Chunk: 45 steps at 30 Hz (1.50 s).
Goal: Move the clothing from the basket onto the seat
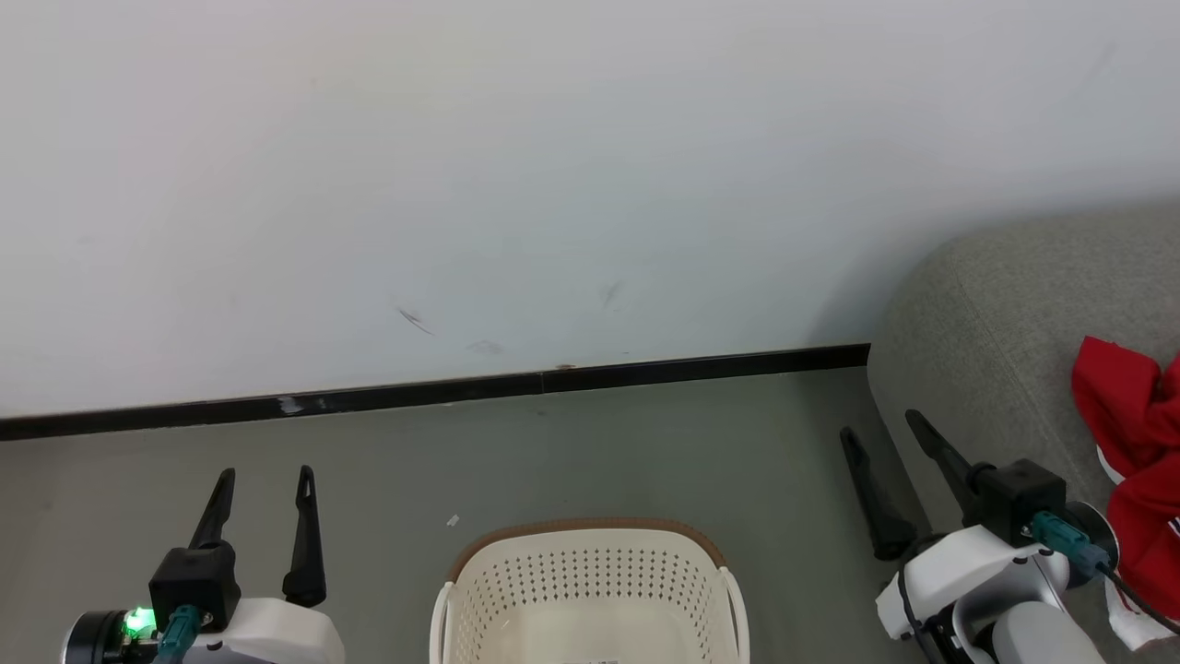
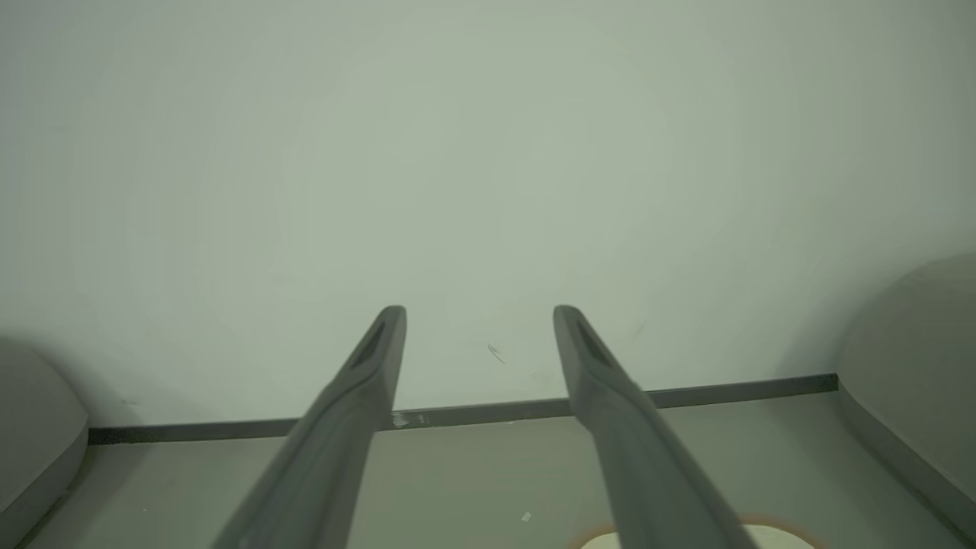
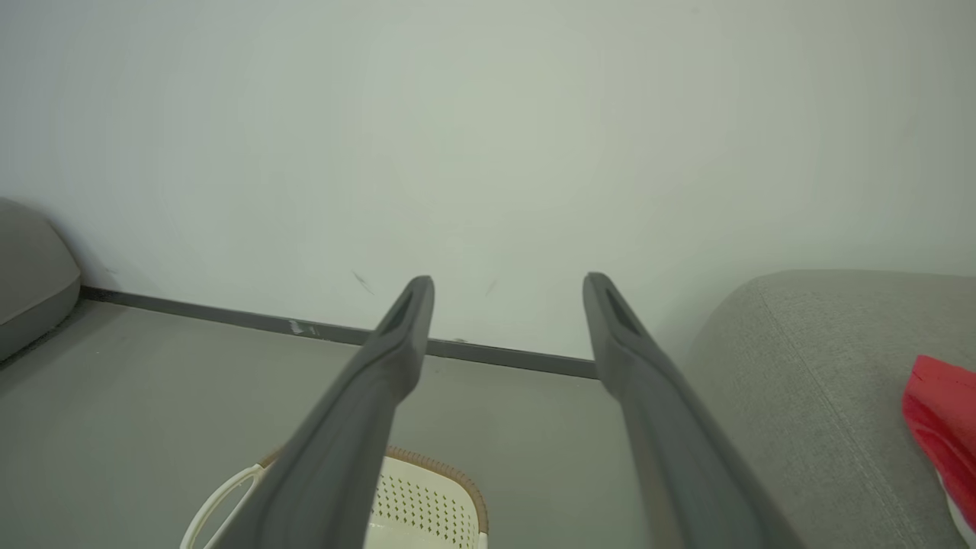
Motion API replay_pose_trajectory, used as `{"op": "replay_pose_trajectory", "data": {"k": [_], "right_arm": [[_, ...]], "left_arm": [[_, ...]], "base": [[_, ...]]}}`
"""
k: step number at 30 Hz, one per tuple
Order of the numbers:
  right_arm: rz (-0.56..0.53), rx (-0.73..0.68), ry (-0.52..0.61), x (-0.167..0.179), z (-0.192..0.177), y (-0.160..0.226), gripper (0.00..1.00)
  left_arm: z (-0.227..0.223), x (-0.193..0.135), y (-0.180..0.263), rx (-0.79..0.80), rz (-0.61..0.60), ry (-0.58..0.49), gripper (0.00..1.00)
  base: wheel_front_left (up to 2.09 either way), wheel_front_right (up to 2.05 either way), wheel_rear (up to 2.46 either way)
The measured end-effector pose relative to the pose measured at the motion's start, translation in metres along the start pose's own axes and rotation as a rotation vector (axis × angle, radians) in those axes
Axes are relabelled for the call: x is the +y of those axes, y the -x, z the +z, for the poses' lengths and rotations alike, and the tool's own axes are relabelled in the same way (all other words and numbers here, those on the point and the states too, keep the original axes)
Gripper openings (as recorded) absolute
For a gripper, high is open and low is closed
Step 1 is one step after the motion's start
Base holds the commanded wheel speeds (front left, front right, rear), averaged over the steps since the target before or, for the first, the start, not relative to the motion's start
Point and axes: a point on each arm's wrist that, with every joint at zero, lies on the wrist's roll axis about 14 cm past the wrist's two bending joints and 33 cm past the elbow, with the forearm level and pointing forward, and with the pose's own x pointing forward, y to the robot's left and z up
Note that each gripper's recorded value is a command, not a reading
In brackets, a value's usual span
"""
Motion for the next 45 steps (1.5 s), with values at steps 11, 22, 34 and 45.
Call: {"op": "replay_pose_trajectory", "data": {"k": [11, 22, 34, 45], "right_arm": [[-0.005, 0.028, 0.0, 0.001, -0.01, 0.005, 1.0], [-0.001, 0.052, -0.011, 0.005, -0.018, 0.01, 1.0], [0.008, 0.071, -0.028, 0.01, -0.024, 0.016, 1.0], [0.008, 0.191, -0.079, 0.021, -0.061, 0.038, 0.0]], "left_arm": [[-0.014, 0.014, 0.007, 0.043, 0.03, -0.031, 1.0], [-0.014, 0.018, 0.009, 0.046, 0.043, -0.038, 1.0], [-0.018, 0.023, 0.011, 0.058, 0.055, -0.05, 1.0], [-0.055, 0.015, 0.03, 0.173, 0.065, -0.018, 0.0]], "base": [[0.0, 0.0, 0.0], [0.0, 0.0, 0.0], [0.0, 0.0, 0.0], [0.0, 0.0, 0.0]]}}
